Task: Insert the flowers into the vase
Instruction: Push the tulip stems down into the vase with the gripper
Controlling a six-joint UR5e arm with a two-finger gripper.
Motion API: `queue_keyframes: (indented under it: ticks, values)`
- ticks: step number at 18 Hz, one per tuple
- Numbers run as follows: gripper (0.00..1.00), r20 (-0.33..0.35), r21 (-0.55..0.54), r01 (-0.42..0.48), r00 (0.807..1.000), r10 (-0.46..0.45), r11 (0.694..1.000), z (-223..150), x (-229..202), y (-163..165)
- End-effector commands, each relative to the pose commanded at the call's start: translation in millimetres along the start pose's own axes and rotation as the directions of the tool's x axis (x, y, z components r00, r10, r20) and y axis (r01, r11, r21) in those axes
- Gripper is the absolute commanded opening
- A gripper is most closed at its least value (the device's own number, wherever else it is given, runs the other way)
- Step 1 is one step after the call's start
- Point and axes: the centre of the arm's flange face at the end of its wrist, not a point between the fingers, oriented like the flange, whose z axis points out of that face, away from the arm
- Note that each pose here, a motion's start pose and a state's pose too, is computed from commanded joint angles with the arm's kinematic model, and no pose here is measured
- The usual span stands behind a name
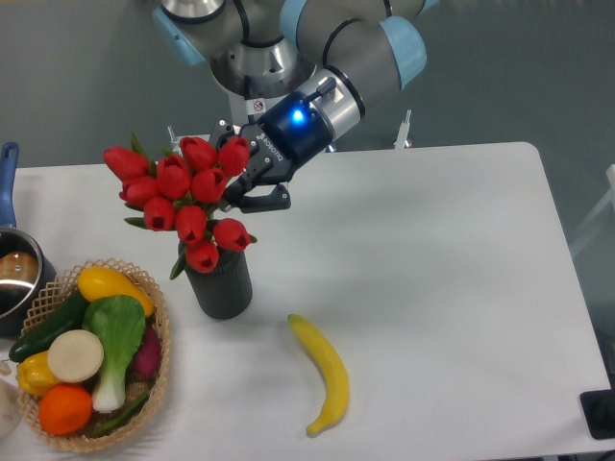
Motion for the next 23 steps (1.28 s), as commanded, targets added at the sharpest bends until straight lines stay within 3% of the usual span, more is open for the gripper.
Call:
queue_keyframes:
  ticks: [9, 16, 20, 23]
  values:
    - [0.00, -0.012, -0.005, -0.048, 0.999, 0.047, 0.999, 5, 10, 59]
    - [0.05, -0.020, -0.010, -0.031, 0.999, 0.030, 0.999, 9, 9, 73]
    - [0.12, -0.026, -0.012, -0.037, 0.999, 0.037, 0.999, 11, 9, 87]
    - [0.23, -0.030, -0.012, -0.041, 0.999, 0.040, 0.999, 13, 13, 94]
